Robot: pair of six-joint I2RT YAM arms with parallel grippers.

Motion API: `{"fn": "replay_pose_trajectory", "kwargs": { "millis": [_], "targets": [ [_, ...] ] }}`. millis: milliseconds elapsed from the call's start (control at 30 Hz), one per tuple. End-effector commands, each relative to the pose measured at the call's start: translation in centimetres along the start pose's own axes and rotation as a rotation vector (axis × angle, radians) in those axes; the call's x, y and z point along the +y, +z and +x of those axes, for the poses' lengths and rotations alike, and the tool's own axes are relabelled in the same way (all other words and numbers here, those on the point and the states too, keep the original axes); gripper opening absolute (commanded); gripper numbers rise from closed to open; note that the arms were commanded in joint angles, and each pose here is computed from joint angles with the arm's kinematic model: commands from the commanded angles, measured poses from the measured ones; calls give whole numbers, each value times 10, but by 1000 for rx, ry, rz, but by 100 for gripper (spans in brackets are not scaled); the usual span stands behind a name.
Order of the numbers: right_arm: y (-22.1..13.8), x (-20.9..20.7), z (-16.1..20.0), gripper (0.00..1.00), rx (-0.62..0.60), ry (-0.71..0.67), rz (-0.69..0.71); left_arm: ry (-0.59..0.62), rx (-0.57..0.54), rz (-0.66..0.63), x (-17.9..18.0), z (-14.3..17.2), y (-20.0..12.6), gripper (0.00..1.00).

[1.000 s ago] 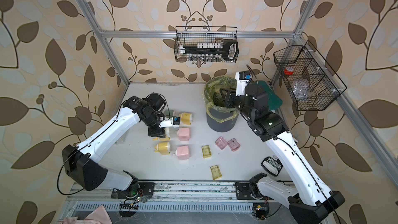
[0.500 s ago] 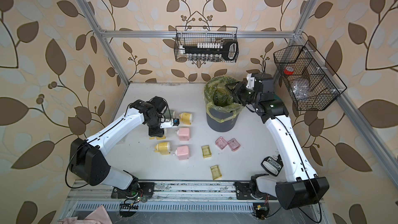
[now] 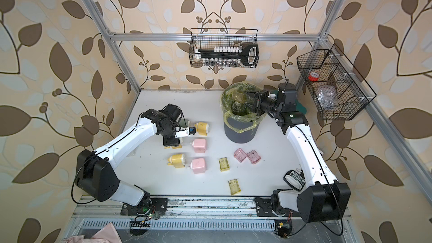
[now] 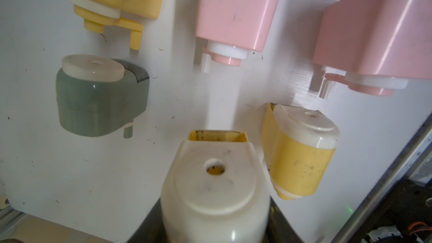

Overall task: Take out the pencil sharpener tray and clean the shavings
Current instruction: Pour the shavings into the trash bin.

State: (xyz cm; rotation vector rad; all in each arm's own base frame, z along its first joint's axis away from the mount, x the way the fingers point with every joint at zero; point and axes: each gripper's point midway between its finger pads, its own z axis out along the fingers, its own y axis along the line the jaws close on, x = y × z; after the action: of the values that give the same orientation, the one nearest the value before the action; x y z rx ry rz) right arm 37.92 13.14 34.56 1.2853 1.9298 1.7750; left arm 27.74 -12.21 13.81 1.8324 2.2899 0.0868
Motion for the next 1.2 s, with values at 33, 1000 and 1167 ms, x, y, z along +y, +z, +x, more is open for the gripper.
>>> {"fn": "replay_pose_trajectory", "kwargs": {
  "millis": [33,1000,1167],
  "targets": [
    [-3,7,3,0,34,83,-51,-18,-32,-3,2,-3,-1,0],
    [-39,32,30,0,-42,-547,-125,-13,-44,9,-1,-5,11,0],
    [-49,18,26,0,-132,-834,-106,-16,-25,13,0,-3,21,0]
  ]
}}
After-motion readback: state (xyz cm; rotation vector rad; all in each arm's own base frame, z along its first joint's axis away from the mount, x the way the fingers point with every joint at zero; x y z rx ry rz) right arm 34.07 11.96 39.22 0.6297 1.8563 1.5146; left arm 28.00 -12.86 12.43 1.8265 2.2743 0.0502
